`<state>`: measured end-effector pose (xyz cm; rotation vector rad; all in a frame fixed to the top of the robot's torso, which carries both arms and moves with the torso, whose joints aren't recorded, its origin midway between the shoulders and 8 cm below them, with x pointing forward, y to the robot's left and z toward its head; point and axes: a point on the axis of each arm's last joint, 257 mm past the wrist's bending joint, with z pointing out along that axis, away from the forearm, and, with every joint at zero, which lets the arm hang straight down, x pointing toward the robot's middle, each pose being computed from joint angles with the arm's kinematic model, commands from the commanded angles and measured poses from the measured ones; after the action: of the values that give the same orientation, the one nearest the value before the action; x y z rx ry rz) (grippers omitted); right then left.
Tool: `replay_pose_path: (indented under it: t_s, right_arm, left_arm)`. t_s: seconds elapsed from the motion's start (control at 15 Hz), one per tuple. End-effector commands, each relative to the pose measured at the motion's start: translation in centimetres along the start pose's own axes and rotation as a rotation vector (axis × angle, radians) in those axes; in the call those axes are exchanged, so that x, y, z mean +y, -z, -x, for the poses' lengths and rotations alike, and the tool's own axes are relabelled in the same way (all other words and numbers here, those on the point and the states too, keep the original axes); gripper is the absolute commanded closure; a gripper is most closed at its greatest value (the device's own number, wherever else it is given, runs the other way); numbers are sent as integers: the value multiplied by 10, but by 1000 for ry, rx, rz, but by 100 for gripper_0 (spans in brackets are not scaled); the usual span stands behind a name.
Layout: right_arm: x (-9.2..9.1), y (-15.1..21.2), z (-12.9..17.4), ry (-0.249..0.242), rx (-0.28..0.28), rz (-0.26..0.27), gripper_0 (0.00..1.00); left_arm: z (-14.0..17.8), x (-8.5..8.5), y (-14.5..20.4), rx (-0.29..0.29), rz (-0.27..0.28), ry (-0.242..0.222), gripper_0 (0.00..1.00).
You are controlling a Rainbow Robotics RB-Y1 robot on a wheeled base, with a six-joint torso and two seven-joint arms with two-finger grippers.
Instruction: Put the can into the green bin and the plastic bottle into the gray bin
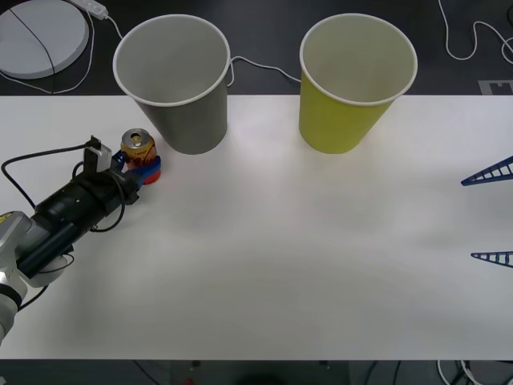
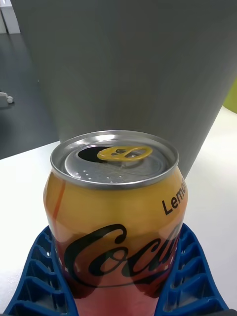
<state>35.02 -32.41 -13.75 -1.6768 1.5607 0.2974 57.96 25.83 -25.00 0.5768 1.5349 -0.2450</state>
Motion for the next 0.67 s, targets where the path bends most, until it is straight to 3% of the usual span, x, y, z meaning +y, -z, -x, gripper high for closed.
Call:
replay_pose_path:
  t_s: [0.07,0.27,0.47,0.67]
  right_arm:
    - [0,0,0,0,0,0,0]
    - [0,0,0,0,0,0,0]
    - [0,0,0,0,0,0,0]
    - [0,0,0,0,0,0,0]
  left_arm:
    - [1,-2,3,-2,-22,-8,100]
    - [-6,1,17,30,-62,-55,100]
    - [-10,4,40,68,-155,-116,100]
    - [-4,5,65,127,-248,-137,100]
